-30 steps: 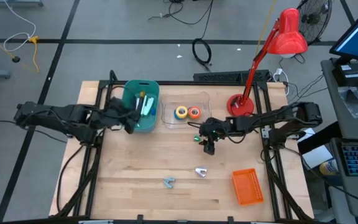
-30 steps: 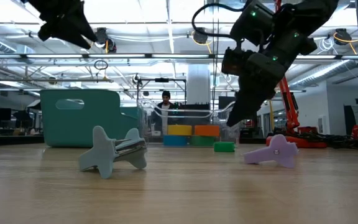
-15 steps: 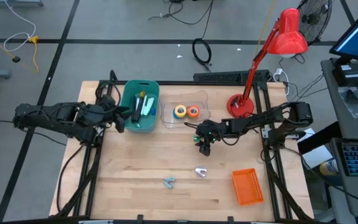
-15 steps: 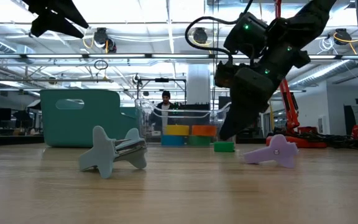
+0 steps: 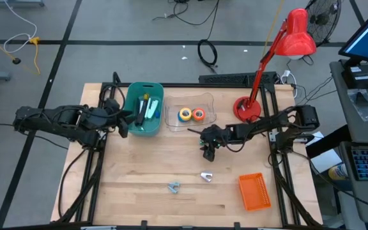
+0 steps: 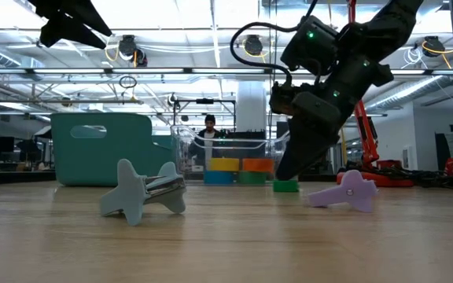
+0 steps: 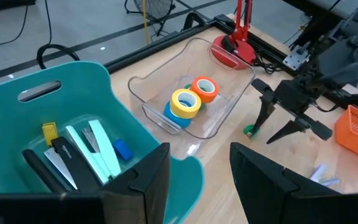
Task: Pick and place Stapler, Stapler remover, tape
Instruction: Put the green stapler remover into the green bin
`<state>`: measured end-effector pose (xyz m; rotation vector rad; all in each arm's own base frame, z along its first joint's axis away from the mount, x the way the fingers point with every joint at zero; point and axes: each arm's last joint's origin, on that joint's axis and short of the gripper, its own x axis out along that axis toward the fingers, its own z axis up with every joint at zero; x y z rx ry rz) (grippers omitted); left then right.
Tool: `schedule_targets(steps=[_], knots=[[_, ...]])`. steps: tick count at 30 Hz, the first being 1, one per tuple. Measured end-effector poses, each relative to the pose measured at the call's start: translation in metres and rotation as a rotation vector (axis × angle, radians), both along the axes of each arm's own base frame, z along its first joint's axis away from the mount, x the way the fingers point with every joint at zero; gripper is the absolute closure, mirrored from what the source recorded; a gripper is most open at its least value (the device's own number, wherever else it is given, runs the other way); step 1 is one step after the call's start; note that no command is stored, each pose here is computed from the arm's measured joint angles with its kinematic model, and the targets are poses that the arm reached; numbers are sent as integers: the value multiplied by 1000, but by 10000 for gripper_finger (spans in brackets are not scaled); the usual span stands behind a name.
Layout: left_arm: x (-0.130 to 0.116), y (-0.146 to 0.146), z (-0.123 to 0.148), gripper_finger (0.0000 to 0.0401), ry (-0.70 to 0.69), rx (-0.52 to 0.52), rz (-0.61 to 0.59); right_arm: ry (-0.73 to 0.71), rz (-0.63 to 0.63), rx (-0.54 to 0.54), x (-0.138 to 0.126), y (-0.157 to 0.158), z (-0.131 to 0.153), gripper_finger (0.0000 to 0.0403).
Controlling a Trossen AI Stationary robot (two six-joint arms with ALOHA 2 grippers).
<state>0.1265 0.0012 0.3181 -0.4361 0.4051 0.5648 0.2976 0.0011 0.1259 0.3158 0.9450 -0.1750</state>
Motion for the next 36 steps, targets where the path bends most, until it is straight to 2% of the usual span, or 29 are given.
schedule_targets(steps=[7, 15, 20, 23, 30, 36], knots=[[0, 0, 0, 231, 3, 6, -4, 37, -7, 46, -4, 14, -2, 264], [0, 0, 0, 231, 6, 10, -7, -23, 62, 139, -8, 39, 14, 279], [0, 0, 0, 231, 9, 16, -11, -122, 48, 77, -11, 43, 36, 283], [0, 0, 0, 231, 9, 16, -11, -121, 70, 25, -13, 41, 39, 283], [0, 0, 0, 231, 6, 12, -8, 36, 170, -63, -24, 39, 27, 238], [1, 0, 1, 231, -12, 7, -7, 18, 253, -91, -22, 40, 28, 194]])
